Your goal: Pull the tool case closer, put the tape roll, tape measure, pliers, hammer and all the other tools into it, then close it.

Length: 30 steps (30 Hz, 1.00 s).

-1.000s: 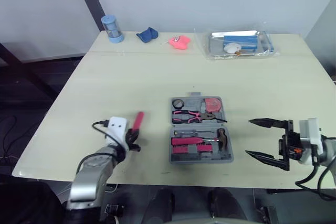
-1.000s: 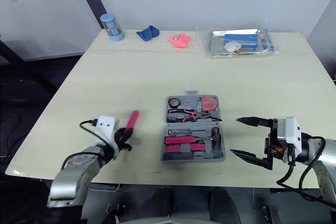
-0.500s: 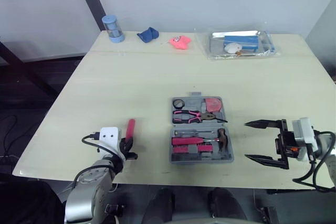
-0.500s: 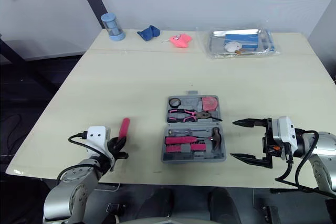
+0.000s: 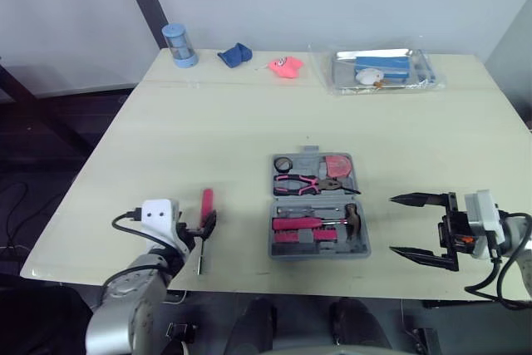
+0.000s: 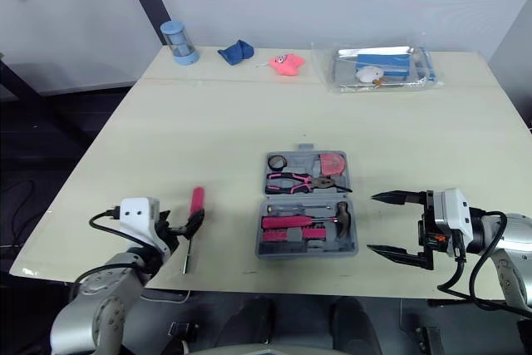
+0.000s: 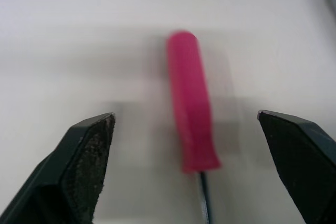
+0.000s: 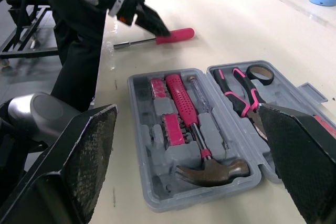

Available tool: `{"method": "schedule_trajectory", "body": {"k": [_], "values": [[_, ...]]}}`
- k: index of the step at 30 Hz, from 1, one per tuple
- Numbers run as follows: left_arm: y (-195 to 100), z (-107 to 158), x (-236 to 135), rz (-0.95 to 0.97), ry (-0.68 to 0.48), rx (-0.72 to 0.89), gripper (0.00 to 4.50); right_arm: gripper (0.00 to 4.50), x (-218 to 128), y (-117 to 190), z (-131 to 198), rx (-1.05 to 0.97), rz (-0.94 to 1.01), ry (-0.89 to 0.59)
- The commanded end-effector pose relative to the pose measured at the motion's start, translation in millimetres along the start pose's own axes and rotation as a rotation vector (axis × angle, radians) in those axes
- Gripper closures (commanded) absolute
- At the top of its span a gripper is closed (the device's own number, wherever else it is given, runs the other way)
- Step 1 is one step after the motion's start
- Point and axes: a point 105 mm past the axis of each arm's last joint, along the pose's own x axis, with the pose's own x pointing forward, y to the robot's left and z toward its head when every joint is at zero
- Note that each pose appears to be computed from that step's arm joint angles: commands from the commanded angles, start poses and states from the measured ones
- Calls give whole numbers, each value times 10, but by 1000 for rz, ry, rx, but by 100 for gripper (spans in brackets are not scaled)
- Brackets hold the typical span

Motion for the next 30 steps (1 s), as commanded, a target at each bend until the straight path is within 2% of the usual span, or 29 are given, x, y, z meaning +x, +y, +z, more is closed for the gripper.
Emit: {"method": "schedule_trajectory", "body": {"k": [1,4,9,14,20,24,30], "values": [[26,295,-68,-89,-69,74,7,0,-34,-29,65,-42,-18,-7],[63,367,-52,-192,-43,155,7,0,-23,-35,63,-44,-21,-10],[157,313,-119,-548,138,664,7,0,-15,-38,49,-48,-32,-15],[278,225,-198,-800,312,1075,7,0,-19,-49,55,-58,-55,-20],[554,211,-213,-945,568,1549,7,0,-4,-26,50,-54,-68,-25],[382,284,-88,-1031,530,1672,7,0,13,-40,66,-58,-76,-32],[308,328,45,-1105,494,1779,7,0,27,-49,76,-61,-81,-36]]}}
